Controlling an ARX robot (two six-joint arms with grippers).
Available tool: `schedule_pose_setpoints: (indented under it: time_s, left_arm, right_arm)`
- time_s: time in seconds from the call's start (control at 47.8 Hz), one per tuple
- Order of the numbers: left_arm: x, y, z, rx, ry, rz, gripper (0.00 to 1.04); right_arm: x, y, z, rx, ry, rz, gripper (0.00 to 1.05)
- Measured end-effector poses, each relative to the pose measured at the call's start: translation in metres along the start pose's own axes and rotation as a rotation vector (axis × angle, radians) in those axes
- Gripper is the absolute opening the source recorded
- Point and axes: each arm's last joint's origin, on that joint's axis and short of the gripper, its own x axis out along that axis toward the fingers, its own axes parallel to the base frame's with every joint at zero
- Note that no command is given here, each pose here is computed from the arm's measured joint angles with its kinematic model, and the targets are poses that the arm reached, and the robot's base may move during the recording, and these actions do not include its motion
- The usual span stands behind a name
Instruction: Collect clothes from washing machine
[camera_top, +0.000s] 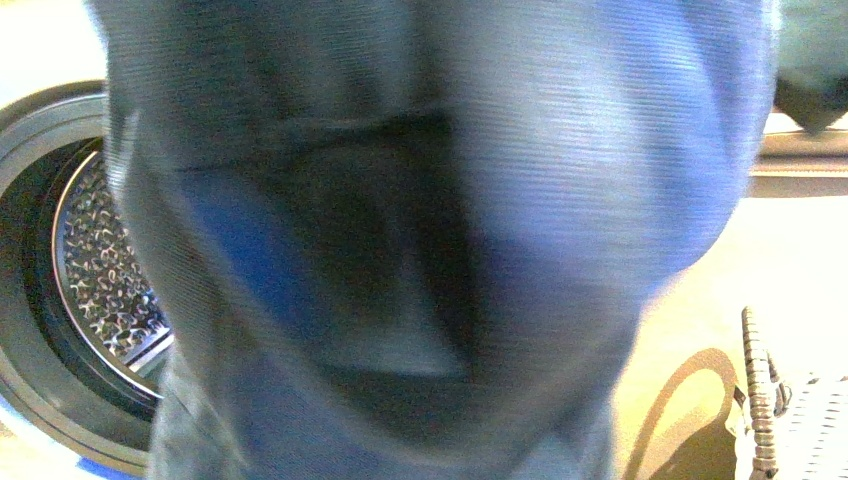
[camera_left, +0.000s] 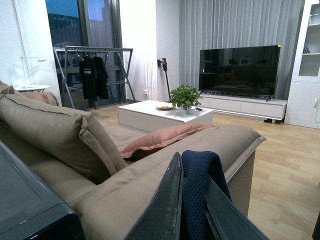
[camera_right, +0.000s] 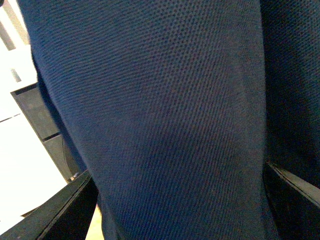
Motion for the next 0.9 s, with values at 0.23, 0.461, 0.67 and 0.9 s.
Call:
schedule_pose_setpoints:
  time_s: [0.23,0.461,0.67,0.9]
  left_arm:
    - [0.0,0.0,0.0,0.0,0.0,0.0,0.06]
    - [0.0,0.0,0.0,0.0,0.0,0.0,0.06]
    - [0.0,0.0,0.0,0.0,0.0,0.001,0.06]
    - [0.0,0.0,0.0,0.0,0.0,0.001,0.06]
  right_arm:
    - [0.021,-0.008,0.003,0.012,0.005,-0.002,0.97]
    - [0.048,-0.006,0.004,0.019,0.009,0.019,0.97]
    - [0.067,-0.004,0.002,0.023,0.008,0.056,0.97]
    - [0.085,0.003,-0.003,0.042,0.012,0.084,0.97]
